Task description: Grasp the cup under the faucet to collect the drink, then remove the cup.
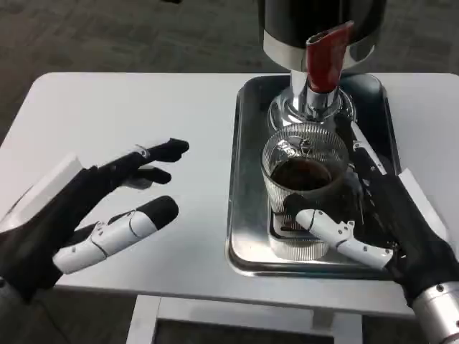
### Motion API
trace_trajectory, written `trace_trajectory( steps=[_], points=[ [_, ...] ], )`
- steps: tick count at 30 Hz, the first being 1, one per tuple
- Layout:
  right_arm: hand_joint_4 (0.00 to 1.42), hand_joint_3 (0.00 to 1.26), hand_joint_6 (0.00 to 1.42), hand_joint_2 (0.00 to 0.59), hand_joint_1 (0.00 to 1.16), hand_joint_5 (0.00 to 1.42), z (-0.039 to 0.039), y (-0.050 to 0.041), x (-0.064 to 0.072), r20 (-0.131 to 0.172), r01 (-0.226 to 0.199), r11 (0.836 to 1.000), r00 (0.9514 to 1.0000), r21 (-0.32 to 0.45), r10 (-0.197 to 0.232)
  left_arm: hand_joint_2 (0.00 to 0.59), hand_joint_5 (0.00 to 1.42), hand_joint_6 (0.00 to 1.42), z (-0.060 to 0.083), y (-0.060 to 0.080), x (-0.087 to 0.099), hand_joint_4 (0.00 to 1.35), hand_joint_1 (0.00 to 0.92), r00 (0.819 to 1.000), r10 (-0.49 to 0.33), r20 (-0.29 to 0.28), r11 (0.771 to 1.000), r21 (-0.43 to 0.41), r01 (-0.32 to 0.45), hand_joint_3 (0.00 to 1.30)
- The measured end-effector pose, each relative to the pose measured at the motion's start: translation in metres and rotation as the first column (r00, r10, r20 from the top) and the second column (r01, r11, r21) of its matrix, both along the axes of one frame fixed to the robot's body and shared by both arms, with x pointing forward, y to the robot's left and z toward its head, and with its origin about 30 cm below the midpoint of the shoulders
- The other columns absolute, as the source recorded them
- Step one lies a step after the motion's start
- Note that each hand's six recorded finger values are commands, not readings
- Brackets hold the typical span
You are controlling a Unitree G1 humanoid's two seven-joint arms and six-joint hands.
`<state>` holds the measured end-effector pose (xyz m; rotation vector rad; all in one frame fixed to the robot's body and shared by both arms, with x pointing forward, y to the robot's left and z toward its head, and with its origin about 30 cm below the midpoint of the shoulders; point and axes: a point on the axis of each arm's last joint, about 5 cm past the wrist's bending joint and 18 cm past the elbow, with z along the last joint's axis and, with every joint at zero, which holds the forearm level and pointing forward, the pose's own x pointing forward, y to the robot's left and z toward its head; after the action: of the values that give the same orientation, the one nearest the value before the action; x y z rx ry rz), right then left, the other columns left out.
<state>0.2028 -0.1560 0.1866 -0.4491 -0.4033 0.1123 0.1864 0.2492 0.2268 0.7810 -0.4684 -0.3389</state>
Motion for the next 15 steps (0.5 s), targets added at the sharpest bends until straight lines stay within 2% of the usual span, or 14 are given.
trace_trajectory(
  steps=[4, 10, 15],
  points=[
    [0.0, 0.0, 0.12, 0.21, 0.59, 0.0, -0.0024, 0.0041, 0.001, -0.007, 0.002, 1.0, 1.0, 0.006, -0.002, 0.098, 0.27, 0.27, -0.001, 0.001, -0.001, 0.17, 0.0, 1.0, 0.004, -0.008, 1.0, 0.001, -0.004, 0.21],
    [0.0, 0.0, 0.1, 0.21, 0.59, 0.0, -0.0022, 0.0099, 0.005, -0.005, -0.01, 1.0, 0.9999, 0.015, 0.01, 0.1, 0.27, 0.27, -0.006, 0.003, -0.003, 0.17, 0.0, 0.999, 0.015, -0.034, 1.0, 0.003, -0.015, 0.21],
    [0.0, 0.0, 0.1, 0.21, 0.59, 0.0, -0.002, 0.0126, 0.008, 0.002, 0.001, 1.0, 1.0, 0.012, -0.001, 0.105, 0.27, 0.26, -0.008, 0.005, -0.004, 0.17, 0.0, 0.999, 0.021, -0.046, 1.0, 0.005, -0.021, 0.22]
  ],
)
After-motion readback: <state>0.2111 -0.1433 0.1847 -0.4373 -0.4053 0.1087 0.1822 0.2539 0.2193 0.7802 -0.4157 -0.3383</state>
